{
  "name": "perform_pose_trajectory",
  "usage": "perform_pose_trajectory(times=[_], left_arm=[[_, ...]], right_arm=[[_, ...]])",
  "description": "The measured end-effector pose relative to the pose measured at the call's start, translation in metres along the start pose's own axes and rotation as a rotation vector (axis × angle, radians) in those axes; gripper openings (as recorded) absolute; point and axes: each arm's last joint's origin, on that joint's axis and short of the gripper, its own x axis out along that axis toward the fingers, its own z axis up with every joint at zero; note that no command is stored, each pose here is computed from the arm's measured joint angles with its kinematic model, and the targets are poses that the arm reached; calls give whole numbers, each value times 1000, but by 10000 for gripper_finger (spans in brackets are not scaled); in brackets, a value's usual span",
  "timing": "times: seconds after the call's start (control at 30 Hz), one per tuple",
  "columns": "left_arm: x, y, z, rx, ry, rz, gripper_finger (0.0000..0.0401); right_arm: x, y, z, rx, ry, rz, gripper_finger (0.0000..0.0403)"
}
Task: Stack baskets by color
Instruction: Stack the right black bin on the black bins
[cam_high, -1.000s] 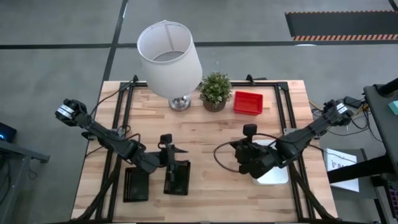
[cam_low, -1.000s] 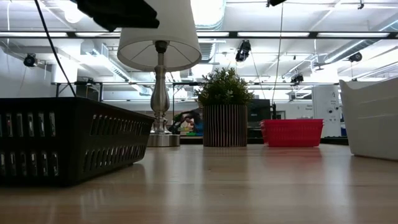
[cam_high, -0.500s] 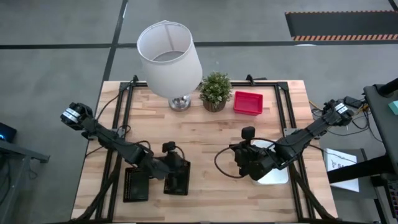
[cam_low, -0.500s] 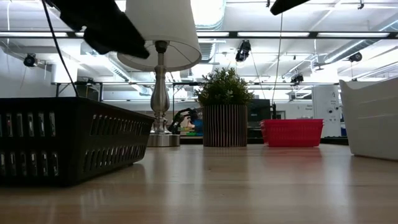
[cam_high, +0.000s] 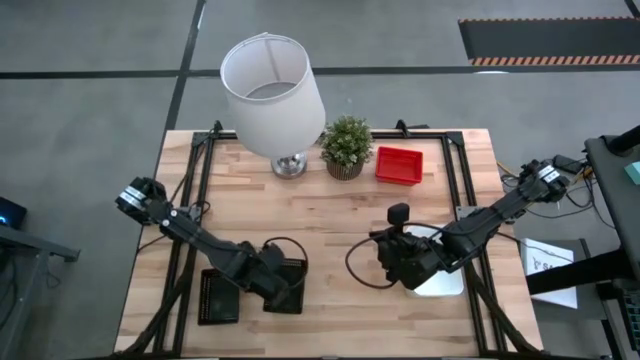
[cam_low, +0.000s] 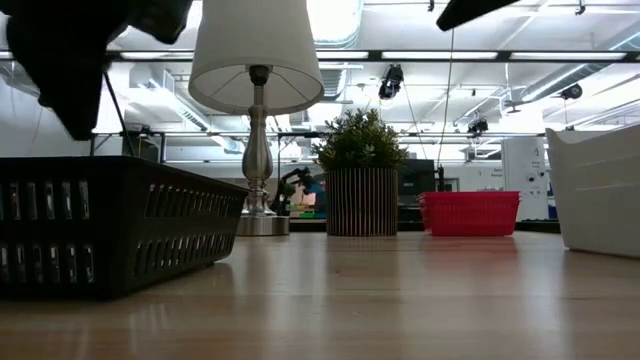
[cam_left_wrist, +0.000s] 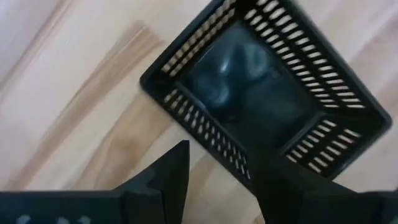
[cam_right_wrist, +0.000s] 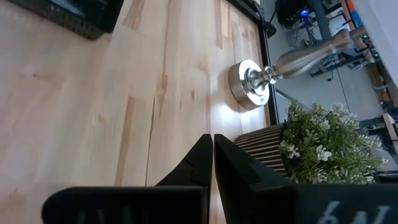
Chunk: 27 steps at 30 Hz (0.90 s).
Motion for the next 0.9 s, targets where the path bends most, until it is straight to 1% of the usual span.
perform_pose_trajectory(times=[0.13, 0.3, 0.43, 0.63, 0.77, 0.9], left_arm=[[2, -1, -1, -90, 5, -12, 144], [7, 3, -3, -146, 10, 15, 144], [12, 6, -5, -184, 13, 35, 144], [14, 5, -4, -195, -12, 19, 144], [17, 7, -5, -195, -13, 24, 144], [23, 7, -6, -200, -17, 3, 144]], right_arm=[[5, 5, -8, -18, 18, 0, 9], [7, 6, -19, -52, 35, 0, 9], [1, 1, -24, -12, 12, -1, 9], [-7, -8, -29, 56, -48, 0, 9], [-7, -8, -35, 56, -68, 1, 9], [-9, -9, -38, 61, -78, 0, 9]])
